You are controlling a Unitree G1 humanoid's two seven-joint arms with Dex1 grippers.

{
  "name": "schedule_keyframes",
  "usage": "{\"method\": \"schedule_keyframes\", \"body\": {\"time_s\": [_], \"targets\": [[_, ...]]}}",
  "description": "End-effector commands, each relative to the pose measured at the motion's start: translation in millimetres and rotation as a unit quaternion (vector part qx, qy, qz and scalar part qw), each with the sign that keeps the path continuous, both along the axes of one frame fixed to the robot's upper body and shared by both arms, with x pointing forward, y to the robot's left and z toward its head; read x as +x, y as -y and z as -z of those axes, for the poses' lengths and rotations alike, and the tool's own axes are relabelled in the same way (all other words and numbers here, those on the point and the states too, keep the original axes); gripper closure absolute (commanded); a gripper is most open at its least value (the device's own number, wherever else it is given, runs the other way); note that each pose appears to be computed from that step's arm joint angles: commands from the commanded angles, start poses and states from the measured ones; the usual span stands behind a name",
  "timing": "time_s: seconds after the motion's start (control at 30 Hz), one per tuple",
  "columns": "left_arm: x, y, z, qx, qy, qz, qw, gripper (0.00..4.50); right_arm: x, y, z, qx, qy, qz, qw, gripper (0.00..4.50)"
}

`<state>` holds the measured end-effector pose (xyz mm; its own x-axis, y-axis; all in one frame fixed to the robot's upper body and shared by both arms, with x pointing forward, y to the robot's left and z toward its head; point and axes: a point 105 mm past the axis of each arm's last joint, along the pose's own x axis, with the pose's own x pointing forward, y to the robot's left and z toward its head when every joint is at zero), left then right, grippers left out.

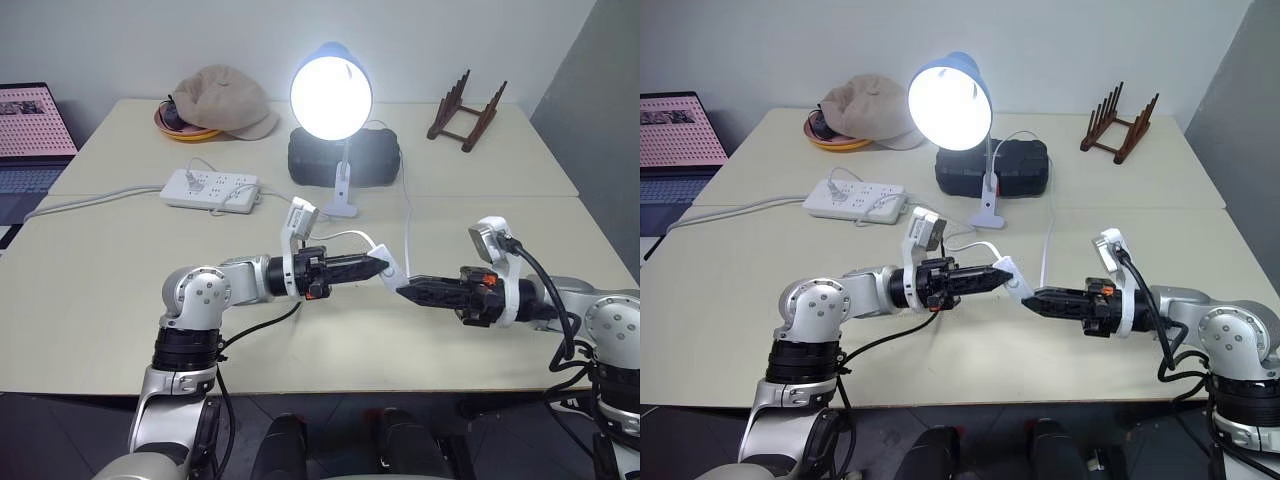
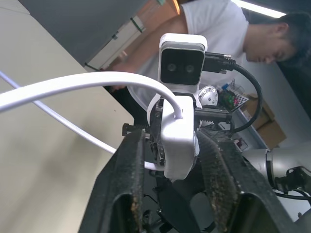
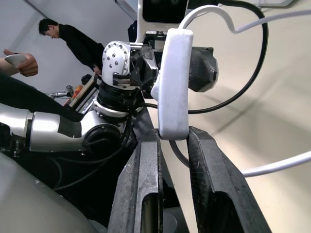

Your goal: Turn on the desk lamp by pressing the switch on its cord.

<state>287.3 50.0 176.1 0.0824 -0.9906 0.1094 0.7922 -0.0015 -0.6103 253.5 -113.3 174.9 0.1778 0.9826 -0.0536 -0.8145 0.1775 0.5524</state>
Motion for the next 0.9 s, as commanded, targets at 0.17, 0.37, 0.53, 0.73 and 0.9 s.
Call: {"method": "schedule_keyframes", "body": {"time_s": [0.17, 0.37, 0.53, 0.73, 0.9], "targets": [[9, -33, 4, 0.101, 0.133, -0.042, 0.985, 0.99, 40, 9, -1, -0.070, 0.094, 0.076, 0.990, 4.13], [15, -46, -13, 0.184, 0.308, -0.054, 0.932, 0.06, 80, 23, 38, -0.279, 0.216, 0.095, 0.931, 4.13], [20, -51, -15, 0.199, 0.358, -0.062, 0.910, 0.06, 91, 26, 61, -0.370, 0.271, 0.041, 0.888, 4.13], [19, -55, -14, 0.207, 0.369, -0.060, 0.904, 0.00, 88, 28, 56, -0.348, 0.269, 0.023, 0.898, 3.20], [28, -63, -9, 0.236, 0.359, -0.077, 0.900, 0.00, 76, 30, 34, -0.310, 0.273, 0.029, 0.910, 2.09]]}}
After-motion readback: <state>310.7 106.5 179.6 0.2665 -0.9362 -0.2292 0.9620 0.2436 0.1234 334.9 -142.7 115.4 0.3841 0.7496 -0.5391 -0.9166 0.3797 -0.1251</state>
